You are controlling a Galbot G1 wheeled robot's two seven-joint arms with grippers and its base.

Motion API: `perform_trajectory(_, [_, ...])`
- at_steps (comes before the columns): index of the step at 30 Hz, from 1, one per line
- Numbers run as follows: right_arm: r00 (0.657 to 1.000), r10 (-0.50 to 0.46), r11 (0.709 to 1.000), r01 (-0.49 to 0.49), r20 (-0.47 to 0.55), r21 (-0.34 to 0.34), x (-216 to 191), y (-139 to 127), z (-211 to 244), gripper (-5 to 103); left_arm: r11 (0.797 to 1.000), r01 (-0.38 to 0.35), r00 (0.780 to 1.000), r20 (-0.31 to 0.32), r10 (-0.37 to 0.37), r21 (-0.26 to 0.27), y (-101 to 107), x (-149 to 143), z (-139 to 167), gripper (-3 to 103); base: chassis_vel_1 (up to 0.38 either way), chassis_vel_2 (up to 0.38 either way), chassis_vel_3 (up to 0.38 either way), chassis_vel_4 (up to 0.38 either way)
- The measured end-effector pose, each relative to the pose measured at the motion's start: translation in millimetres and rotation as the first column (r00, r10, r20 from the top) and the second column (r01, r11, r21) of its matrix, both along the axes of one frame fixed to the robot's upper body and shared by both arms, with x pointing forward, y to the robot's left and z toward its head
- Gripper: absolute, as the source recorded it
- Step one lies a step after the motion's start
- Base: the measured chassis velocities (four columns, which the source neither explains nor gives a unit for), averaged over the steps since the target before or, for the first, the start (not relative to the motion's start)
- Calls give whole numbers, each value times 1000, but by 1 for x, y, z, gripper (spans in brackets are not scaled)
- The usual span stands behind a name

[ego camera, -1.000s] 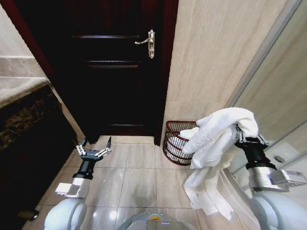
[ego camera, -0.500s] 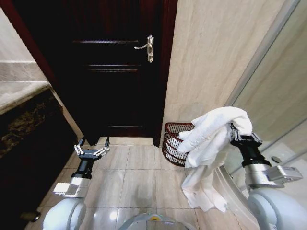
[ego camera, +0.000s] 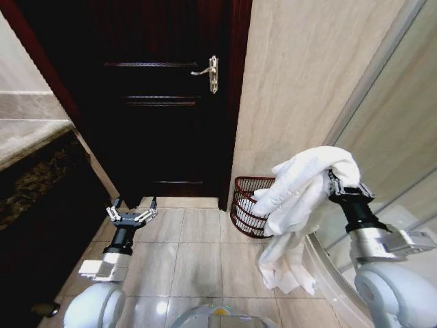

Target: Discard the used towel into the hamper.

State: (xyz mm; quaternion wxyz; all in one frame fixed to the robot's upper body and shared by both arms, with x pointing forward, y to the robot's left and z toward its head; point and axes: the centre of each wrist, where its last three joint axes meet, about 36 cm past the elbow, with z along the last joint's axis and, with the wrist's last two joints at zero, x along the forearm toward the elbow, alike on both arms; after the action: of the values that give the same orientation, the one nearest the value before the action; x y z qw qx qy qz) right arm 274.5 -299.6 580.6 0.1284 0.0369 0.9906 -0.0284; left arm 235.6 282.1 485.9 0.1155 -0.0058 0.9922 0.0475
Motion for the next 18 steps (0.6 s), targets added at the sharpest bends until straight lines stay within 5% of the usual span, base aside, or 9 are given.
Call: perform_trajectory(18, [997,62,997,-64,43,41,10,4,11,19,999,-54,998,-16,54,3,0,5,20,100,-12,-11,-16,-9])
